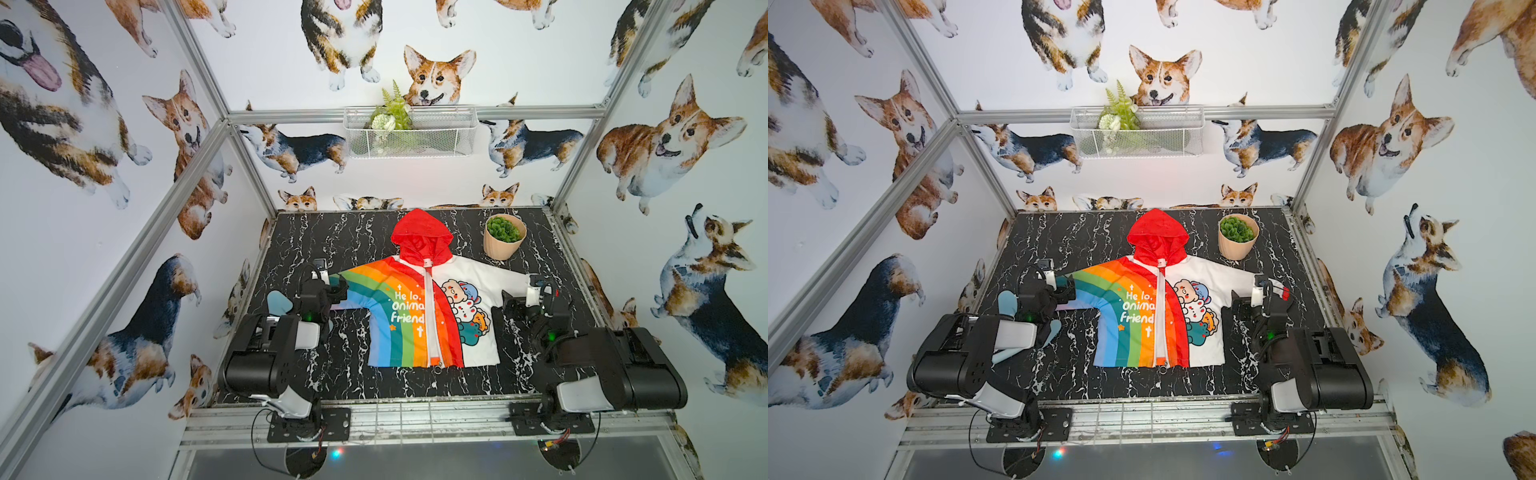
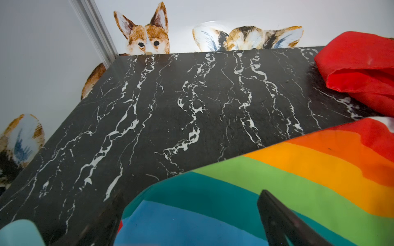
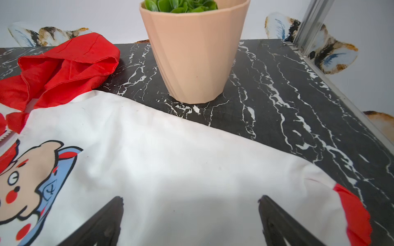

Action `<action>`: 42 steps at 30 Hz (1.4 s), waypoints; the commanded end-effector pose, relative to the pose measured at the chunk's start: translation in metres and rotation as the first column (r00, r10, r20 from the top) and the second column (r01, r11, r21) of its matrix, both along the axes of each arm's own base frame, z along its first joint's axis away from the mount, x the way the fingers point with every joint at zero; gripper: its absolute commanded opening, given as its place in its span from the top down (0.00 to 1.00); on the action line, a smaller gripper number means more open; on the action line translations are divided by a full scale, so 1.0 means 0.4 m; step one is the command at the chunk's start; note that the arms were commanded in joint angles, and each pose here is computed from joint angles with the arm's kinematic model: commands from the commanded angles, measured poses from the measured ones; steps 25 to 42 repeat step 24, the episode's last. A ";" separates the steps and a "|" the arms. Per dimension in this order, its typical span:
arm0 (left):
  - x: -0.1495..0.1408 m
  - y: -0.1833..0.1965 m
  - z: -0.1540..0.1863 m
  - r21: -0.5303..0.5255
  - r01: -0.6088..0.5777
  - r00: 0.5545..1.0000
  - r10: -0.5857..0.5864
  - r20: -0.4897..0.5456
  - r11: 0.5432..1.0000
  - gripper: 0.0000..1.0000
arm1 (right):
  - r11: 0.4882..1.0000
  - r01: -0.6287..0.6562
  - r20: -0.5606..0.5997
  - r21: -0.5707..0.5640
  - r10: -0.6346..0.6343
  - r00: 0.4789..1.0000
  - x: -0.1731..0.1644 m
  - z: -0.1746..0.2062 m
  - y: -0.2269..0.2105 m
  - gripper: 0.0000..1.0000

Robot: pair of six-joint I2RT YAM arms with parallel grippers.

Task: Unzip the jacket
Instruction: Reset both arms

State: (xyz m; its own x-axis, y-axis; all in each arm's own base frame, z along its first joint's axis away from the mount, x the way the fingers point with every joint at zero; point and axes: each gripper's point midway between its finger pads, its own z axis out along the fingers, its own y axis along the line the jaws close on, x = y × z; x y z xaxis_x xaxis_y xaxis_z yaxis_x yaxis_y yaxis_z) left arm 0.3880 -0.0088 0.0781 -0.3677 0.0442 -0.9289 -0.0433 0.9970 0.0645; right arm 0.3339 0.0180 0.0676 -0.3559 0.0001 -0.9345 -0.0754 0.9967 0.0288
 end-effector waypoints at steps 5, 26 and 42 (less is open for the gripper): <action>0.024 0.005 0.029 0.004 -0.012 1.000 0.012 0.027 1.000 0.00 | 0.958 0.287 0.000 -0.015 -0.287 0.958 0.098 0.058 -0.112 0.01; 0.021 0.003 0.031 -0.002 -0.002 0.999 0.002 0.036 1.000 0.00 | 0.985 0.172 -0.001 -0.006 -0.172 0.985 0.109 0.057 -0.067 0.01; 0.021 0.003 0.031 -0.002 -0.002 0.999 0.002 0.036 1.000 0.00 | 0.985 0.172 -0.001 -0.006 -0.172 0.985 0.109 0.057 -0.067 0.01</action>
